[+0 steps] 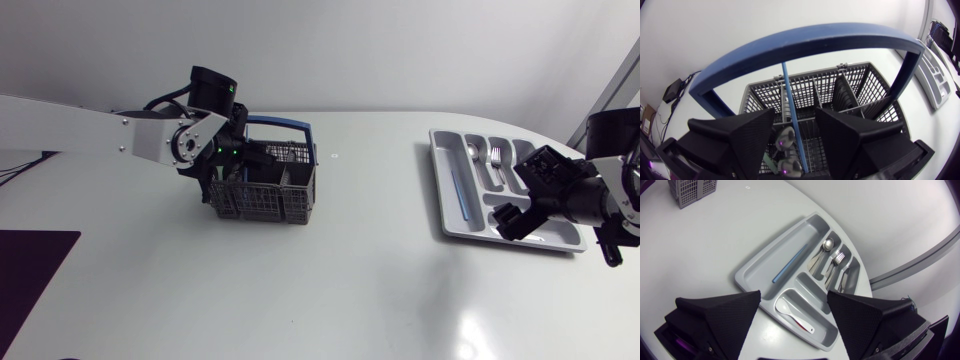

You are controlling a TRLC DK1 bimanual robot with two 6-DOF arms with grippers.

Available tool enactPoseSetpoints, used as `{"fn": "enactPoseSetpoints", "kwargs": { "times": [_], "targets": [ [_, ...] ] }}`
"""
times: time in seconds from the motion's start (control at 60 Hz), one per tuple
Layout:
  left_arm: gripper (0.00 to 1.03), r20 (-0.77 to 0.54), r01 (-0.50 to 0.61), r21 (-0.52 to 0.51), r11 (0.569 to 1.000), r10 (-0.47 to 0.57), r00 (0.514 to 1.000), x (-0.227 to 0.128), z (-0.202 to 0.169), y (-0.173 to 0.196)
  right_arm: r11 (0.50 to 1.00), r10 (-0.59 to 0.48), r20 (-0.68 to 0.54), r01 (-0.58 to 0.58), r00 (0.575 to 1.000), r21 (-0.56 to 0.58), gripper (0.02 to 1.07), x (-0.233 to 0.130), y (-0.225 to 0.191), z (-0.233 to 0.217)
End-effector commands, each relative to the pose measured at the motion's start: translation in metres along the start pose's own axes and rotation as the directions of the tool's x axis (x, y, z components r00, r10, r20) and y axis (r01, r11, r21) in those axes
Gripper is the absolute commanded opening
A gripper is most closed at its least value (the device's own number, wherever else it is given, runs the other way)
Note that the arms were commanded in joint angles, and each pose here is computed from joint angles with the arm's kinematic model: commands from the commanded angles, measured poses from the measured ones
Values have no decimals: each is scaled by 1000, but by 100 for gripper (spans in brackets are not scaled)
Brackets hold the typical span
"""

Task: Unload the cutlery basket into the drawer organizer.

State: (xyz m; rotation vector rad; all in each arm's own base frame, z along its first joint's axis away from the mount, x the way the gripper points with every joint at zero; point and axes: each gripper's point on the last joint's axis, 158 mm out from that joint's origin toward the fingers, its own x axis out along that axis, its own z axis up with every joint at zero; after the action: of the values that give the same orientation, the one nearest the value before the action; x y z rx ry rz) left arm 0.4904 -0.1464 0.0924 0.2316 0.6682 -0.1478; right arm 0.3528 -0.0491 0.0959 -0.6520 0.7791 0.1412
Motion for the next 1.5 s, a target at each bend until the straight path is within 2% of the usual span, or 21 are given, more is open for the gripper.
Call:
{"fn": "enactPoseSetpoints", "kwargs": {
  "times": [0.0, 0.283, 0.583, 0.883, 1.017, 1.483],
  "targets": [
    [49, 20, -20, -35, 999, 20, 1000, 6, 12, 2, 1000, 20, -20, -20, 1000, 18, 98, -1, 13, -7],
    [32, 23, -32, -55, 998, 33, 999, 16, 13, 5, 999, 31, -24, -30, 999, 9, 98, 0, 23, -8],
    [6, 23, -43, -54, 998, 44, 999, 19, 8, 5, 1000, 22, -27, -22, 999, 1, 98, -1, 25, -13],
    [4, 36, -42, -48, 998, 43, 998, 9, 2, 7, 1000, 18, -26, -18, 999, -10, 98, -2, 27, -13],
    [4, 79, -34, -15, 999, 35, 996, -2, 0, 3, 1000, 19, -27, -19, 999, -13, 98, -3, 29, -15],
    [4, 363, 22, 65, 998, -44, 931, -79, 18, -16, 999, 36, -5, -36, 999, -24, 98, -8, 42, -9]
  ]
}}
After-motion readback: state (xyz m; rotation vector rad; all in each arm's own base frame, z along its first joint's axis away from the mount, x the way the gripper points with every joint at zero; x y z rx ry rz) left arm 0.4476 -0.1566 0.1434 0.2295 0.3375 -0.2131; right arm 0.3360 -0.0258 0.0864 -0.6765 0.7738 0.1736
